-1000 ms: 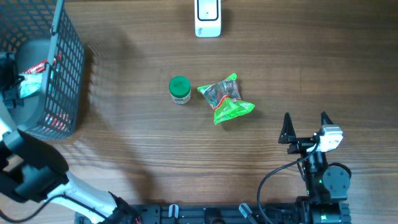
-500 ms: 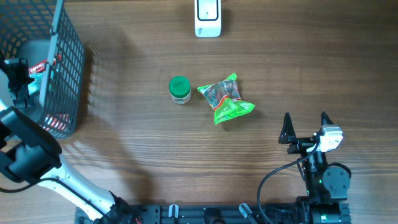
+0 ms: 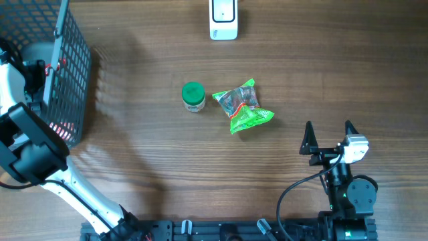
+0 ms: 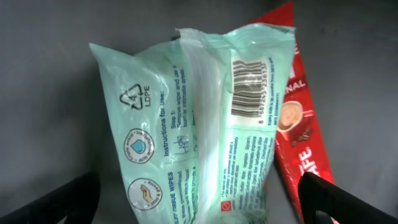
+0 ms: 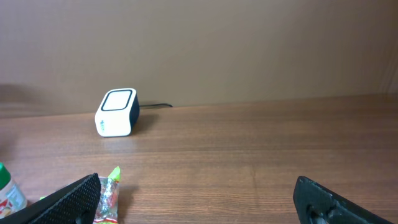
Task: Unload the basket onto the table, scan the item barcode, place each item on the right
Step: 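Reach into the basket and grasp the mint-green wipes pack, then lift the wipes pack out and carry it toward the scanner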
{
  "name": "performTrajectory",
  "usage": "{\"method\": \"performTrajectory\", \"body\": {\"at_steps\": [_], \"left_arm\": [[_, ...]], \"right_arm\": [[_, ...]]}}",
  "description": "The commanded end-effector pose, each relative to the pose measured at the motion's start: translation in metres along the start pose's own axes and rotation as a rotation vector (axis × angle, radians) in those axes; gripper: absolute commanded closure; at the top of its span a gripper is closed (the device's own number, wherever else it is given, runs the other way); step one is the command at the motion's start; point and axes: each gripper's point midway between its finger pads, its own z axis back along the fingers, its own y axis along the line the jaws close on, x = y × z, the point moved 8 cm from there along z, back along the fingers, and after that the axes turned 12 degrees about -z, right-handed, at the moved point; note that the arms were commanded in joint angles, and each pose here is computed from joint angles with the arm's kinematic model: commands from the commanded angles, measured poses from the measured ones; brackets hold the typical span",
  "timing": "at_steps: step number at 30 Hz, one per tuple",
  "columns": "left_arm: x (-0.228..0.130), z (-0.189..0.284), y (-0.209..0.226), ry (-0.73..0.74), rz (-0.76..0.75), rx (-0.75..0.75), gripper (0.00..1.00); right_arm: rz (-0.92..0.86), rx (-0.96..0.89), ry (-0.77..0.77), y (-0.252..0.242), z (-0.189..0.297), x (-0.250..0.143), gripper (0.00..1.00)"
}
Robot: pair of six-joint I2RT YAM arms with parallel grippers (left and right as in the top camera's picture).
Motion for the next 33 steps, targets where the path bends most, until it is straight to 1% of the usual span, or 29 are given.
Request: {"method": "performTrajectory", "body": {"at_steps": [1, 3, 4, 5, 6, 7, 8, 12, 15, 17, 20, 25, 28, 30, 31, 33], "left_arm": [[-0.005, -0.015, 0.005, 0.022, 0.003, 0.032, 0.11], [-0.007, -0.019, 0.008, 0.036, -0.008, 0.048, 0.23], [-0.008, -0.021, 0.009, 0.041, -0.008, 0.054, 0.32], [-0.009, -0.022, 0.011, 0.049, -0.009, 0.064, 0.43], [-0.011, -0.023, 0.012, 0.057, -0.009, 0.074, 0.60], [-0.012, -0.023, 0.014, 0.065, -0.010, 0.083, 0.81], [-0.014, -0.022, 0.016, 0.078, -0.016, 0.098, 0.96], [-0.019, -0.016, 0.024, 0.111, -0.016, 0.140, 0.96], [-0.014, 0.002, 0.027, 0.108, -0.012, 0.137, 0.96], [-0.008, 0.023, 0.026, 0.091, -0.015, 0.104, 0.96], [0.005, 0.067, 0.026, 0.033, 0.004, 0.044, 0.96], [0.022, 0.170, 0.030, -0.128, 0.038, -0.137, 0.96], [0.024, 0.240, 0.036, -0.250, 0.051, -0.278, 0.96], [0.017, 0.289, 0.039, -0.317, 0.040, -0.414, 0.96], [0.012, 0.306, 0.039, -0.330, 0.029, -0.473, 0.96], [-0.007, 0.350, 0.037, -0.334, -0.027, -0.644, 0.96]], "right_arm": [[-0.014, 0.013, 0.003, 0.001, 0.000, 0.000, 0.00], [-0.014, 0.013, 0.003, 0.001, 0.000, 0.000, 0.00], [-0.014, 0.013, 0.003, 0.001, 0.000, 0.000, 0.00], [-0.014, 0.013, 0.003, 0.001, 0.000, 0.000, 0.00], [-0.014, 0.013, 0.003, 0.001, 0.000, 0.000, 0.00], [-0.015, 0.013, 0.003, 0.001, 0.000, 0.000, 0.00], [-0.014, 0.013, 0.003, 0.001, 0.000, 0.000, 0.00], [-0.014, 0.013, 0.003, 0.001, 0.000, 0.000, 0.00], [-0.015, 0.013, 0.003, 0.001, 0.000, 0.000, 0.00], [-0.014, 0.013, 0.003, 0.001, 0.000, 0.000, 0.00], [-0.015, 0.013, 0.003, 0.001, 0.000, 0.000, 0.00], [-0.014, 0.013, 0.003, 0.001, 0.000, 0.000, 0.00], [-0.015, 0.013, 0.003, 0.001, 0.000, 0.000, 0.00], [-0.015, 0.013, 0.003, 0.001, 0.000, 0.000, 0.00], [-0.015, 0.013, 0.003, 0.001, 0.000, 0.000, 0.00], [-0.014, 0.013, 0.003, 0.001, 0.000, 0.000, 0.00]]}}
